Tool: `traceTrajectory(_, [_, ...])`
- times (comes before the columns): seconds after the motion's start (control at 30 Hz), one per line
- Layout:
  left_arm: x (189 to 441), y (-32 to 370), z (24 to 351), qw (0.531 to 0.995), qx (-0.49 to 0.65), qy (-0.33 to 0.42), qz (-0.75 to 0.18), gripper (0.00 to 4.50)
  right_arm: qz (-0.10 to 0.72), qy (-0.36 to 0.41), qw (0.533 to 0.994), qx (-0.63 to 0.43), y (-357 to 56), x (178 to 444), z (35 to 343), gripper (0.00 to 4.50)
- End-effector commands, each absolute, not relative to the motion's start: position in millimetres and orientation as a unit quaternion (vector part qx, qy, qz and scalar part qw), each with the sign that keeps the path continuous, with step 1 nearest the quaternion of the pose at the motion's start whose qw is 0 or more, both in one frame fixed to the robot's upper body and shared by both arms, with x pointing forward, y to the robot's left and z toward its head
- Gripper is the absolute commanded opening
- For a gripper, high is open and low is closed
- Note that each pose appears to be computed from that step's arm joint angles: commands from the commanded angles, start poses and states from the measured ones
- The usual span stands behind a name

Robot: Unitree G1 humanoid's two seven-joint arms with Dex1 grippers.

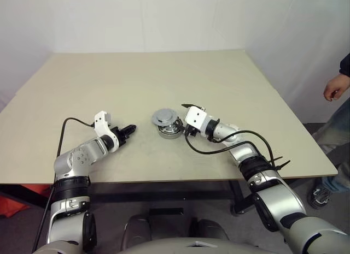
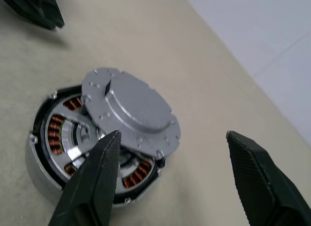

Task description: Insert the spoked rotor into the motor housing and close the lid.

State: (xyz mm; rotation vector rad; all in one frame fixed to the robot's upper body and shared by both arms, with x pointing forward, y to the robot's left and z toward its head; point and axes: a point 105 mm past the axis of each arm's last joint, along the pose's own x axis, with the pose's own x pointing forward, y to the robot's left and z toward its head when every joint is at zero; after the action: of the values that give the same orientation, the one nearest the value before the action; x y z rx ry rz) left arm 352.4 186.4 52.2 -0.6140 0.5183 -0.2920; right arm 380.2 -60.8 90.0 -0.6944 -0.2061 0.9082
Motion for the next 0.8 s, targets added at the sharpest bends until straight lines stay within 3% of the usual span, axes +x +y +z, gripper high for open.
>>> traceTrajectory(0.03, [356,194,56,0.916,-0.290,0.245,-0.130,2.02,0.429,-0.134,0.833,-0.323,-57,380,110,3.70])
traceTrajectory(0.17, [356,194,55,0.916,-0.290,0.245,-0.129,2.02,0.436,-0.131,0.853,-0.255,-55,382,122,3.70])
traceTrajectory(0.3, [357,194,55,0.916,-0.289,0.246,-0.129,2.02,0.399,-0.085,0.911,-0.058,-58,405,155,3.70])
traceTrajectory(0.37, [358,192,54,0.916,-0.289,0.246,-0.131,2.02,0.325,-0.028,0.941,-0.089,-75,429,143,3.70])
traceTrajectory(0.47, [360,190,55,0.916,-0.290,0.245,-0.133,2.02,0.264,0.055,0.948,-0.168,-99,444,111,3.70])
traceTrajectory(0.67, [358,195,54,0.917,-0.293,0.240,-0.126,2.02,0.267,0.107,0.921,-0.264,-118,439,80,1.71])
traceTrajectory(0.8, [356,196,53,0.917,-0.295,0.239,-0.122,2.02,0.350,0.106,0.888,-0.278,-107,422,74,0.24])
